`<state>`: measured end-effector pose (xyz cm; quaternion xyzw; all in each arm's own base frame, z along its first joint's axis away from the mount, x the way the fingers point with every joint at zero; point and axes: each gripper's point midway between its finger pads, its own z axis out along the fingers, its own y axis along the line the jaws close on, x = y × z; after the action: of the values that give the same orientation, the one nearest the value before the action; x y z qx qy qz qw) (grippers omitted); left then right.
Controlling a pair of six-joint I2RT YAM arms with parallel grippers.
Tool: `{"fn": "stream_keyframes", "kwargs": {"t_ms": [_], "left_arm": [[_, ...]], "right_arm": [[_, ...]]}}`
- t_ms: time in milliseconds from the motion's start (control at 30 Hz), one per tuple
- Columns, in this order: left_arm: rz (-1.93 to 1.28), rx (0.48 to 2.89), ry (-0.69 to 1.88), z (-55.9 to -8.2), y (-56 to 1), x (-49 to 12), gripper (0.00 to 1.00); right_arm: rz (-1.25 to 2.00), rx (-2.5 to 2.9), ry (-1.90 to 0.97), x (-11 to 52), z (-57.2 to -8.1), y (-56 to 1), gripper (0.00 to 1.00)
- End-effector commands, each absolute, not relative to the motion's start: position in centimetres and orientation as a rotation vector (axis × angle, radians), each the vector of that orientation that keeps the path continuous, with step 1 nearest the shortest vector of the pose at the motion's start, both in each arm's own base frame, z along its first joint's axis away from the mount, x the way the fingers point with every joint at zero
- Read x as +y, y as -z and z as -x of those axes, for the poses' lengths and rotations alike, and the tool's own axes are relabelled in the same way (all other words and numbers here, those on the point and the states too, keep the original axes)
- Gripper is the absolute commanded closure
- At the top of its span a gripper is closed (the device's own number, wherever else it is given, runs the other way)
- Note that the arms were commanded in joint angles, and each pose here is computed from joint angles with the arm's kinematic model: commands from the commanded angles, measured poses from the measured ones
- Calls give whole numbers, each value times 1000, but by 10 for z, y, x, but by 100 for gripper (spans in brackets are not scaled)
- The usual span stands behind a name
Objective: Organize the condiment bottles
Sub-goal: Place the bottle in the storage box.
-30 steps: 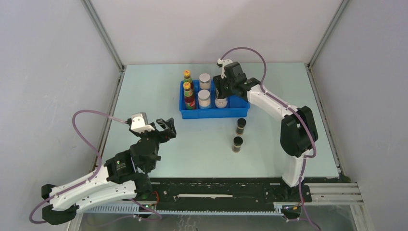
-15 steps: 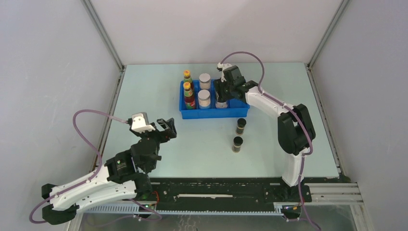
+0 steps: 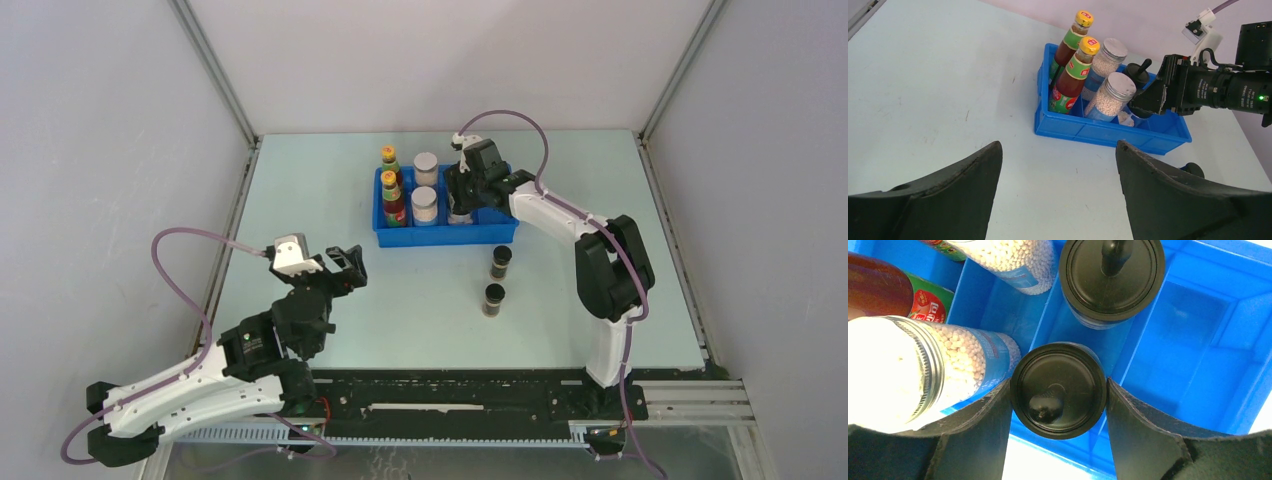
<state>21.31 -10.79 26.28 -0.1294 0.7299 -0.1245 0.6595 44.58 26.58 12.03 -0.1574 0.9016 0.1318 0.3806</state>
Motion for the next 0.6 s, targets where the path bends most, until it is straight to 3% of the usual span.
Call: {"fn": "stream_keyframes", "kwargs": {"t_ms": [0, 133, 367, 567], "left_arm": [[292, 1647, 285, -214, -261, -111, 12], [296, 1647, 291, -213, -261, -110, 12], [297, 1651, 288, -213, -259, -110, 12], [296, 1651, 284, -213, -260, -110, 12]], "right_arm": [[371, 2258, -364, 269, -456, -127, 65], [367, 2261, -365, 268, -455, -126, 41], [366, 2245, -371, 269, -455, -134, 11], [369, 2223, -373, 270, -458, -147, 5]]}}
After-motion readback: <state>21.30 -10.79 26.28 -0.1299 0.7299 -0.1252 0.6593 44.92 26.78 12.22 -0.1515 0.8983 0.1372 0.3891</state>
